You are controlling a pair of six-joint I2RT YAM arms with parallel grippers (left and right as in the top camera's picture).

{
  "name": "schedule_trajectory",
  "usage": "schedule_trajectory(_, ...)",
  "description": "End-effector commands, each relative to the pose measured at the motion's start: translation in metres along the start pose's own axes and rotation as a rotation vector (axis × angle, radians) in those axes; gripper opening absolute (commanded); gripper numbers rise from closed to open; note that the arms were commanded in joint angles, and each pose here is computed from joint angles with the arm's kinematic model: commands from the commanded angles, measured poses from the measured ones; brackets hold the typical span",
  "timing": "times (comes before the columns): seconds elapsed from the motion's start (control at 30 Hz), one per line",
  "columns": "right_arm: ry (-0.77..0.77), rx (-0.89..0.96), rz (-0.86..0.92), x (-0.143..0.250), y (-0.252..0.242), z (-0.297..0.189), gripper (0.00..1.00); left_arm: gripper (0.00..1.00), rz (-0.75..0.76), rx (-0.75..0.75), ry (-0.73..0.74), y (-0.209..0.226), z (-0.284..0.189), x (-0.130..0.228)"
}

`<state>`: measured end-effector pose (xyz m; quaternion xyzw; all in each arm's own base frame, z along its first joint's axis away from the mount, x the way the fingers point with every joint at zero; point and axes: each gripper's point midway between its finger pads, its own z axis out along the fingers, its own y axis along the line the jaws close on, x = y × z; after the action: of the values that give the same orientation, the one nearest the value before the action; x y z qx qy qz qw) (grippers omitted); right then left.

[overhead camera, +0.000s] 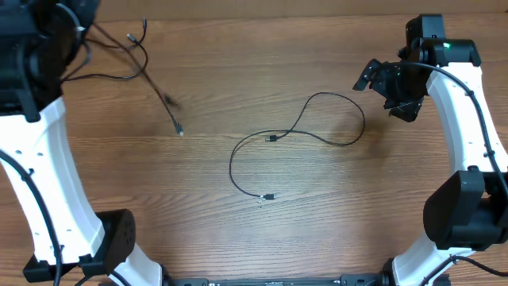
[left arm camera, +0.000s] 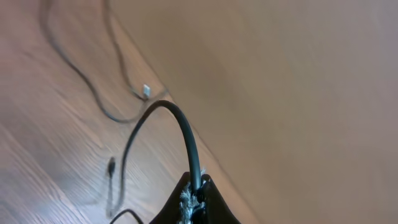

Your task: Untangle cables

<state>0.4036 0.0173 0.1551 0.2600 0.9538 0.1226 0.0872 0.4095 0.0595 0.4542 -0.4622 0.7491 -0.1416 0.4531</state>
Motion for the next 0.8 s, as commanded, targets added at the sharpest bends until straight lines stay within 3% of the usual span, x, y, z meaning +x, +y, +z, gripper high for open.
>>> schedule_trajectory(0.0,-0.020,-0.008,-0.003,0.000,0.001,-0.007,1.00,0.04,-0.095,-0.100,-0.063,0.028,0.023,-0.025)
schedule_trajectory(0.23,-0.020,-0.008,-0.003,0.000,0.001,-0.007,1.00,0.04,-0.299,-0.250,-0.101,0.086,0.062,-0.059)
schedule_trajectory(0.4,-0.020,-0.008,-0.003,0.000,0.001,-0.007,1.00,0.05,-0.365,-0.379,-0.128,0.138,0.089,-0.082)
schedule_trajectory(0.77,-0.020,-0.008,-0.003,0.000,0.001,-0.007,1.00,0.04,-0.239,-0.690,-0.085,0.254,0.160,-0.099)
